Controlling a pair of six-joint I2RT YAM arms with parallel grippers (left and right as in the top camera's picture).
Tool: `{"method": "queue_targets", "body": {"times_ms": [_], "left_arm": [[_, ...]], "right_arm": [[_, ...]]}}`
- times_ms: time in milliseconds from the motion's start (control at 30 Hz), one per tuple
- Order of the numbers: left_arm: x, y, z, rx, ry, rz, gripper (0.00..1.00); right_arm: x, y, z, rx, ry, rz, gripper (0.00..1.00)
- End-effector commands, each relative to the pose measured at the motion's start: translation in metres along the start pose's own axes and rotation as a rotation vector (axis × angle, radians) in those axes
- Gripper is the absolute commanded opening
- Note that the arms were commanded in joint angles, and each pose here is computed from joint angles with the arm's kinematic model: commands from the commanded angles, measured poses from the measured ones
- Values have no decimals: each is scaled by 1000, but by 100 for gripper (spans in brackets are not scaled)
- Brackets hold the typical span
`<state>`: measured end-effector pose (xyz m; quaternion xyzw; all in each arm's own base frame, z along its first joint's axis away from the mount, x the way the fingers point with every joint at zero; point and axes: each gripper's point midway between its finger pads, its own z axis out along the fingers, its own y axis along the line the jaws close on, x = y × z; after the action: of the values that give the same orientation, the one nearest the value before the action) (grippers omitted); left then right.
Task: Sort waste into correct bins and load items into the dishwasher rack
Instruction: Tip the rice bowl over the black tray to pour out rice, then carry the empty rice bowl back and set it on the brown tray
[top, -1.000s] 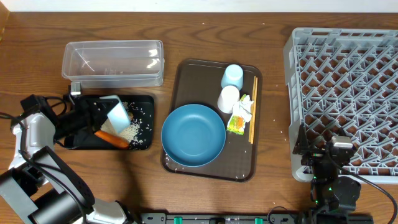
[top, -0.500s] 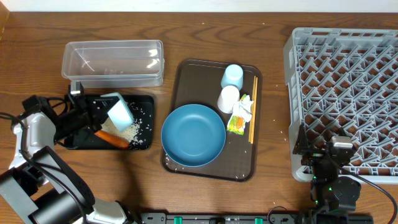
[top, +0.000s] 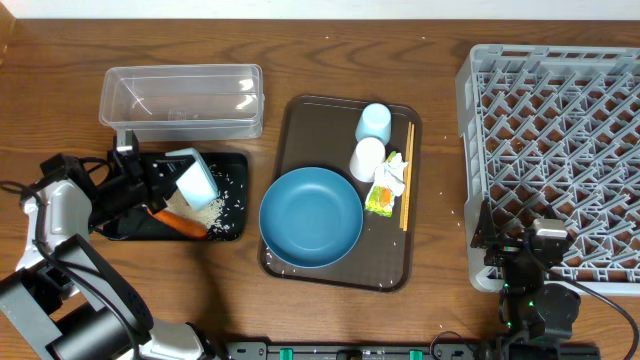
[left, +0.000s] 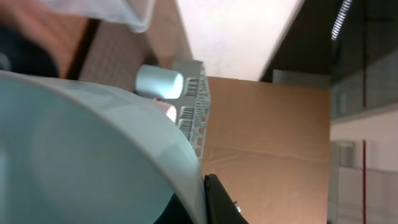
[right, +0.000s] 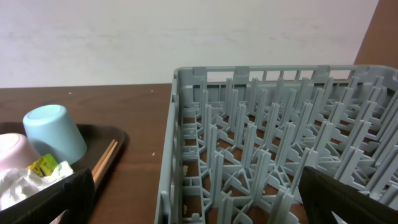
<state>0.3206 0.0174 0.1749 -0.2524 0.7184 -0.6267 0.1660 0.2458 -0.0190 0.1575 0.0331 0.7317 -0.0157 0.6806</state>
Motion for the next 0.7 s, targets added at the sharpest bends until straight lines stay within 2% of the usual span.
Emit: {"method": "queue_targets", "body": {"times_ms": [0, 267, 433, 600, 667], "left_arm": [[4, 16, 4, -105, 16, -41, 6], [26, 18, 28, -171, 117, -22, 6], [38, 33, 37, -419, 153, 11, 6], [49, -12, 44, -401, 136, 172, 6], [46, -30, 35, -457, 56, 204, 6]], "right_arm": [[1, -1, 0, 5, 0, -9, 99], [1, -1, 0, 6, 0, -9, 99], [1, -1, 0, 5, 0, -9, 99], [1, -1, 0, 6, 0, -9, 99], [1, -1, 0, 5, 0, -9, 99]]}}
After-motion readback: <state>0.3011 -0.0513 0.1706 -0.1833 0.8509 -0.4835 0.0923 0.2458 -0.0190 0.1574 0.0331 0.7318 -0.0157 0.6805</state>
